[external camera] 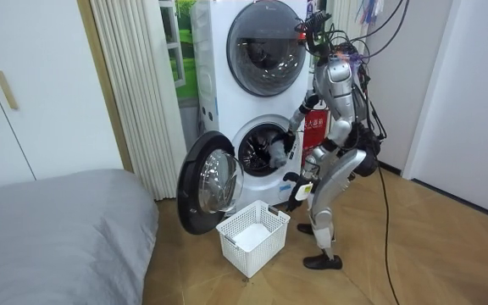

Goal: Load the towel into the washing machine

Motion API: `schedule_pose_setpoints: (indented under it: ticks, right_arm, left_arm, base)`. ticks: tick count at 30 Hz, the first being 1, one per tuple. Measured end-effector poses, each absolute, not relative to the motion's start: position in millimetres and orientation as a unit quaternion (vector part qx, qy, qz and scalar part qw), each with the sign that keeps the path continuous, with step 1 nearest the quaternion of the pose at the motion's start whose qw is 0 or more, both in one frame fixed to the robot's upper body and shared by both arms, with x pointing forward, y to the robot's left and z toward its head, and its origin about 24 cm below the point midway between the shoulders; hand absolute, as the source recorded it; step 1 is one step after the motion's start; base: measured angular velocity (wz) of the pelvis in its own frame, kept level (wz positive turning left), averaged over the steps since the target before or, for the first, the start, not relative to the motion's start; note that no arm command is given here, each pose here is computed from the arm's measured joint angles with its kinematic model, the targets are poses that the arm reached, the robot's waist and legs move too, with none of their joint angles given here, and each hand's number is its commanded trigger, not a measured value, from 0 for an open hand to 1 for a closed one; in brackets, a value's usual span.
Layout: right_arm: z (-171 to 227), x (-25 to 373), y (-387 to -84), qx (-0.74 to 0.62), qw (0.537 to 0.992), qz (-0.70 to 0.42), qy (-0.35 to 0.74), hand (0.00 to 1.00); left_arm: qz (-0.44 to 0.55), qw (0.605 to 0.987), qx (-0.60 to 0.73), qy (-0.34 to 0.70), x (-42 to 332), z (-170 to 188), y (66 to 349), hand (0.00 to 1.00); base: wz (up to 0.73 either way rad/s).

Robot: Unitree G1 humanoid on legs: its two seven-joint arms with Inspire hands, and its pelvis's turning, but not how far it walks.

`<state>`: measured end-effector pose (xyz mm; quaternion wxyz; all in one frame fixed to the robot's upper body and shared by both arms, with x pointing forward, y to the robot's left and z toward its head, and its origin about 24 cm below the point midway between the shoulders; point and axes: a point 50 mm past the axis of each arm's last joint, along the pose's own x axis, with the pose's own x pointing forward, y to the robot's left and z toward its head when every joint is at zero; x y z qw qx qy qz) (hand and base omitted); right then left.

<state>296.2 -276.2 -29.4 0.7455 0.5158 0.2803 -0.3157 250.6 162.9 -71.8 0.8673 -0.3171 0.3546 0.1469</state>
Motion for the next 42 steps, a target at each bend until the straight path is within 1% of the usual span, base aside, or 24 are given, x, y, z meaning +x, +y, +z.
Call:
schedule_pose_setpoints:
  ticks: [2, 3, 4, 5, 7, 8, 9, 10, 11, 12, 18, 23, 27, 32, 37, 42]
  right_arm:
    - [-21, 301, -282, 0.521, 0.739, -0.328, 0.274, 1.00]
    - [-19, 303, -283, 0.522, 0.738, -0.330, 0.272, 0.71]
    - [-13, 308, -283, 0.525, 0.735, -0.334, 0.270, 0.55]
    - [-8, 312, -283, 0.531, 0.730, -0.336, 0.268, 0.57]
    - [-1, 318, -282, 0.538, 0.725, -0.338, 0.265, 0.56]
    - [4, 321, -282, 0.545, 0.718, -0.341, 0.265, 0.61]
    - [7, 323, -282, 0.553, 0.708, -0.348, 0.267, 0.62]
    - [9, 324, -282, 0.555, 0.704, -0.351, 0.268, 0.09]
    - [13, 326, -283, 0.561, 0.696, -0.358, 0.270, 0.00]
    - [15, 327, -283, 0.562, 0.693, -0.362, 0.271, 0.00]
    - [26, 331, -284, 0.591, 0.632, -0.409, 0.289, 0.00]
    - [28, 328, -291, 0.606, 0.593, -0.452, 0.278, 0.00]
    - [29, 327, -293, 0.622, 0.570, -0.467, 0.264, 0.00]
    - [31, 325, -301, 0.625, 0.562, -0.486, 0.238, 0.00]
    - [30, 320, -308, 0.627, 0.557, -0.500, 0.215, 0.00]
    - [24, 310, -316, 0.624, 0.553, -0.516, 0.197, 0.00]
  left_arm:
    - [0.152, 0.870, -0.305, 0.356, 250, -72, 165, 0.00]
    - [0.152, 0.873, -0.297, 0.354, 249, -72, 166, 0.00]
    - [0.154, 0.878, -0.283, 0.353, 248, -72, 167, 0.00]
    - [0.155, 0.882, -0.277, 0.349, 247, -70, 167, 0.00]
    - [0.153, 0.889, -0.270, 0.338, 247, -66, 167, 0.00]
    - [0.155, 0.893, -0.267, 0.327, 248, -61, 168, 0.00]
    - [0.155, 0.897, -0.269, 0.314, 250, -58, 167, 0.00]
    - [0.155, 0.898, -0.273, 0.308, 251, -56, 167, 0.00]
    - [0.158, 0.898, -0.281, 0.301, 252, -54, 166, 0.00]
    - [0.161, 0.898, -0.284, 0.296, 253, -54, 167, 0.00]
    - [0.176, 0.909, -0.262, 0.273, 249, -54, 171, 0.00]
    - [0.173, 0.914, -0.250, 0.269, 245, -57, 167, 0.00]
    - [0.166, 0.917, -0.254, 0.258, 252, -52, 165, 0.00]
    - [0.148, 0.923, -0.260, 0.244, 259, -45, 161, 0.00]
    - [0.143, 0.922, -0.266, 0.242, 258, -46, 156, 0.00]
    - [0.120, 0.936, -0.232, 0.237, 259, -47, 154, 0.00]
  base:
    - [0.00]
    - [0.00]
    - [0.00]
    - [0.00]
    - [0.04]
    - [0.06]
    - [0.06]
    - [0.08]
    - [0.04]
    - [-0.03]
    - [0.06]
    - [0.03]
    - [0.00]
    - [0.01]
    - [0.07]
    - [0.00]
